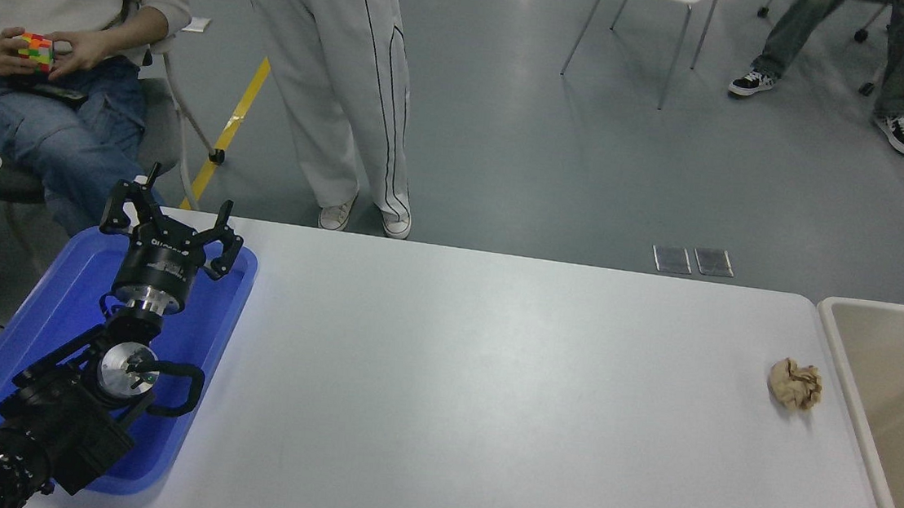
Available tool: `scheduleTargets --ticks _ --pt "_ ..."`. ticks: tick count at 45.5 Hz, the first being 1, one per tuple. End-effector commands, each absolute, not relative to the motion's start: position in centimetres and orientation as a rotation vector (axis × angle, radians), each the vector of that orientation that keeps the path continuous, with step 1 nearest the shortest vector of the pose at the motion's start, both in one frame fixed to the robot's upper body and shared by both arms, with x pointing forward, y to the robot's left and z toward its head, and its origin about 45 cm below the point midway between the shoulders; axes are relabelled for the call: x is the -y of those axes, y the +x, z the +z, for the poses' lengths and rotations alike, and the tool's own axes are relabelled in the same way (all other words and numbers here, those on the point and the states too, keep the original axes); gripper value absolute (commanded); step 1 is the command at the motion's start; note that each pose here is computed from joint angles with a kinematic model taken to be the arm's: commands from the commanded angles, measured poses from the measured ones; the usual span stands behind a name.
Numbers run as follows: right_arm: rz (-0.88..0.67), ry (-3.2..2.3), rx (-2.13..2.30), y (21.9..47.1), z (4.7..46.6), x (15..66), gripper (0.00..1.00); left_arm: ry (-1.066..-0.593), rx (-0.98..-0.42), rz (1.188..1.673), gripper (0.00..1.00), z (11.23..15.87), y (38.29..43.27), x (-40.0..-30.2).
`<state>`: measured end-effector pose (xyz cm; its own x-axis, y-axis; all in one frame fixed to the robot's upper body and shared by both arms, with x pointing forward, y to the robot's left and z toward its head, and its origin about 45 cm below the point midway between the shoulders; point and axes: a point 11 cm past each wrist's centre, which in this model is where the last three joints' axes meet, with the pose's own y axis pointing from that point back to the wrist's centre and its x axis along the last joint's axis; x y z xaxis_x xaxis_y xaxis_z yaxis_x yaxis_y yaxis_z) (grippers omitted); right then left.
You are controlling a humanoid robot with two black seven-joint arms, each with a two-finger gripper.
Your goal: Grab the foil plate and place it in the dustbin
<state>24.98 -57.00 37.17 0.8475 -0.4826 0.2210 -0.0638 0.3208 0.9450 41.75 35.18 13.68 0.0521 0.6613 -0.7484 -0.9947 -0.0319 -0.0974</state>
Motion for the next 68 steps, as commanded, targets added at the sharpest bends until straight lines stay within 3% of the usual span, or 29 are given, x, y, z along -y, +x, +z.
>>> scheduleTargets --ticks 1,12,20,38,44,68 --pt "-0.373 1.188 0.511 22.9 35.1 59.2 0.0 -0.744 -0.58 1.453 1.0 13.68 41.74 -35.17" --pt "-0.366 1.167 0.548 24.6 33.0 60.9 0.0 -0.744 -0.581 1.451 1.0 13.71 41.8 -35.06" --pt "-0.281 1.113 0.642 26.4 30.6 62.9 0.0 -0.743 -0.58 1.452 1.0 13.74 41.8 -35.14" --pt "-0.092 0.989 0.885 26.9 26.0 65.9 0.0 -0.745 -0.579 1.452 1.0 13.75 41.8 -35.15" --pt "-0.098 0.972 0.93 25.5 22.9 66.3 0.0 -0.745 -0.579 1.452 1.0 13.75 41.8 -35.15" --pt "-0.04 0.914 1.071 26.6 16.6 66.4 0.0 -0.745 -0.579 1.452 1.0 13.75 41.8 -35.15"
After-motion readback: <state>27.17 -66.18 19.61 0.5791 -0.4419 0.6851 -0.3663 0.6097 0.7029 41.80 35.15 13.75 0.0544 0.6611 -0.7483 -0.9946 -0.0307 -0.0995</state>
